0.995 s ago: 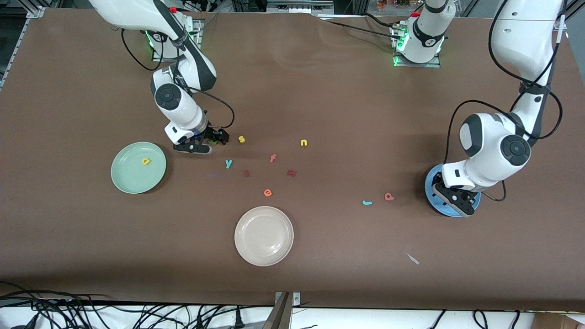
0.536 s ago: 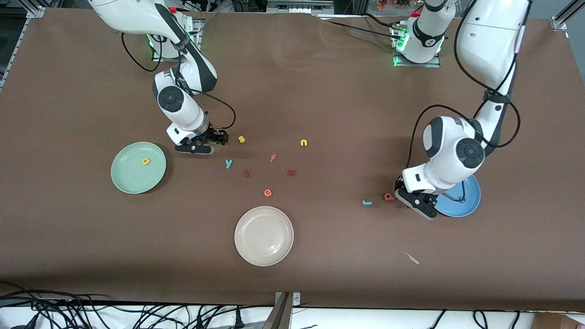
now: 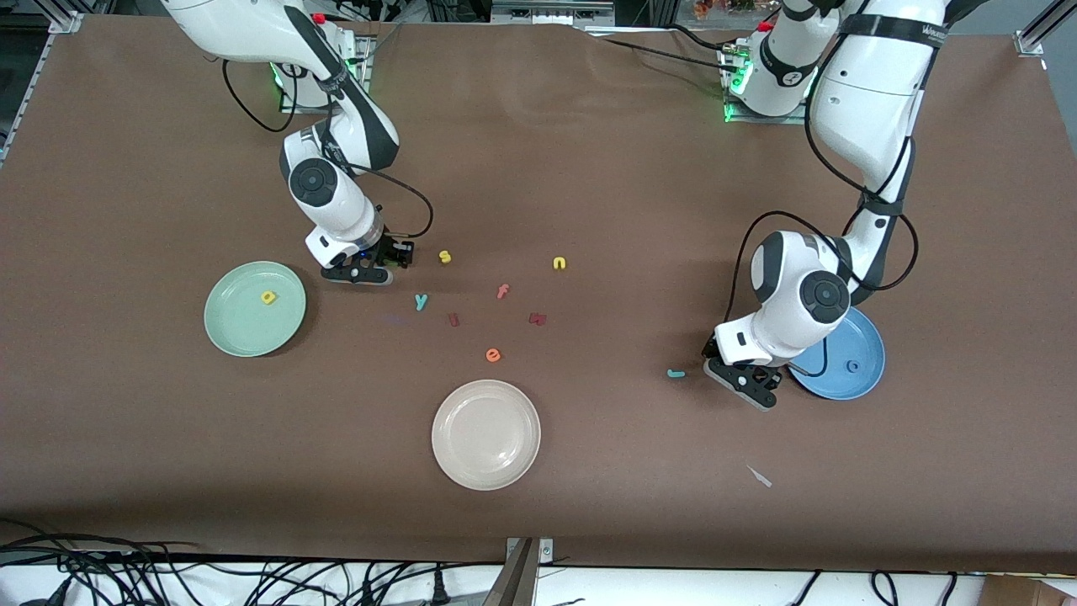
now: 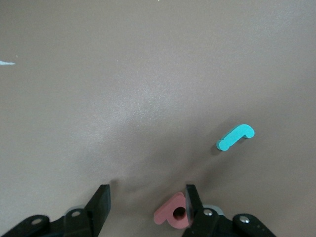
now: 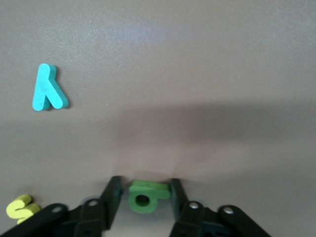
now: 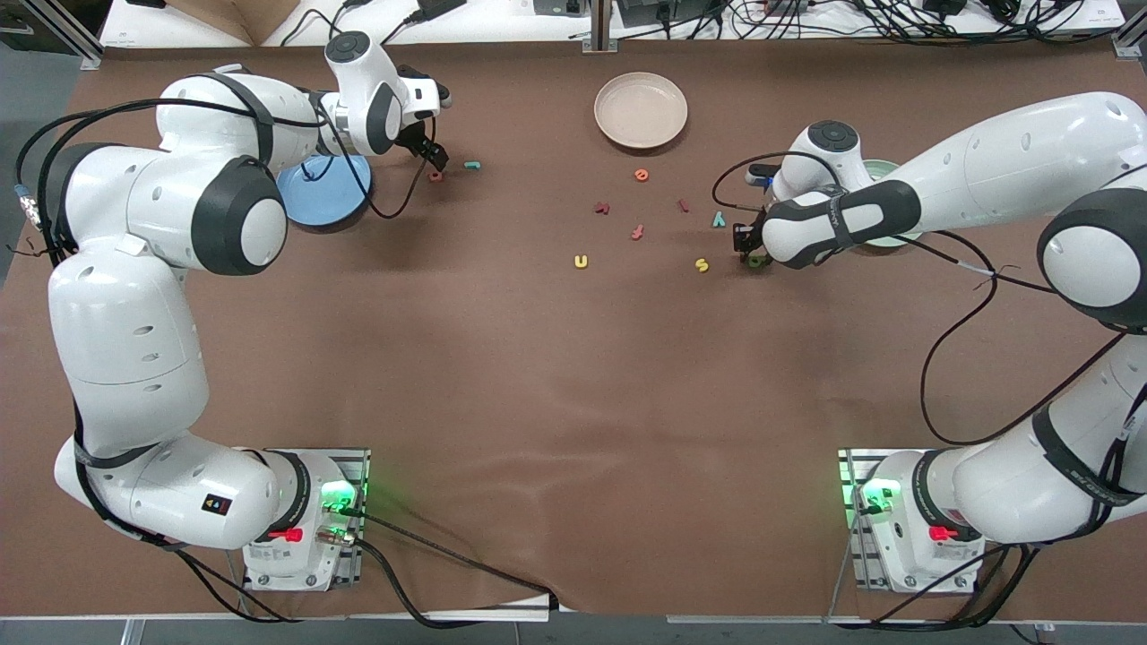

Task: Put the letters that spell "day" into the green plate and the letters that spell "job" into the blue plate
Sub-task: 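Grasp the pink p with the left gripper, the green letter with the right, then drop the green letter and pink p onto their plates with both grippers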

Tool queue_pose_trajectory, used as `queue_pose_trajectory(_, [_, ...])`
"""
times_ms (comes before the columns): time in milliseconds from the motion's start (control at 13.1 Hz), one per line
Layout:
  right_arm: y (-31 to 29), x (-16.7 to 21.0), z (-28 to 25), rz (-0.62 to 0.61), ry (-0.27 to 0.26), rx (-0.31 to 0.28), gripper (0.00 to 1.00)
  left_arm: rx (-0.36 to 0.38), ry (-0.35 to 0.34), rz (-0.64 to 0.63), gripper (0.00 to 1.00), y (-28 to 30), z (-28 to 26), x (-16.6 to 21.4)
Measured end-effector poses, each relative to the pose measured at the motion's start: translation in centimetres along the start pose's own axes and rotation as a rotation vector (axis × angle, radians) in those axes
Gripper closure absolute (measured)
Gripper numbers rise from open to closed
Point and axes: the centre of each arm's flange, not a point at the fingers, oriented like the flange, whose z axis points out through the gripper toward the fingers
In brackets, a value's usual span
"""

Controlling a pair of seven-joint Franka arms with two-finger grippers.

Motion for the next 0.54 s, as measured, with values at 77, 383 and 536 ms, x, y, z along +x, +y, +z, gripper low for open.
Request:
queue_pose_trajectory(77, [-0.1, 0.0, -0.2, -0.002, 0.003, 0.001, 0.63, 0.001, 0.002, 0.0, 0.3, 0.0, -0.1, 0.1])
queue_pose_trajectory(383, [-0.1, 0.0, -0.2, -0.002, 0.002, 0.001, 0.63, -0.009, -0.018, 0.004, 0.26, 0.6, 0.5, -0.3])
queue_pose_trajectory(536, [-0.1, 0.2, -0.3, -0.001, -0.01, -0.006, 0.63, -0.018, -0.041, 0.005, 0.23, 1.1, 1.4, -1.1])
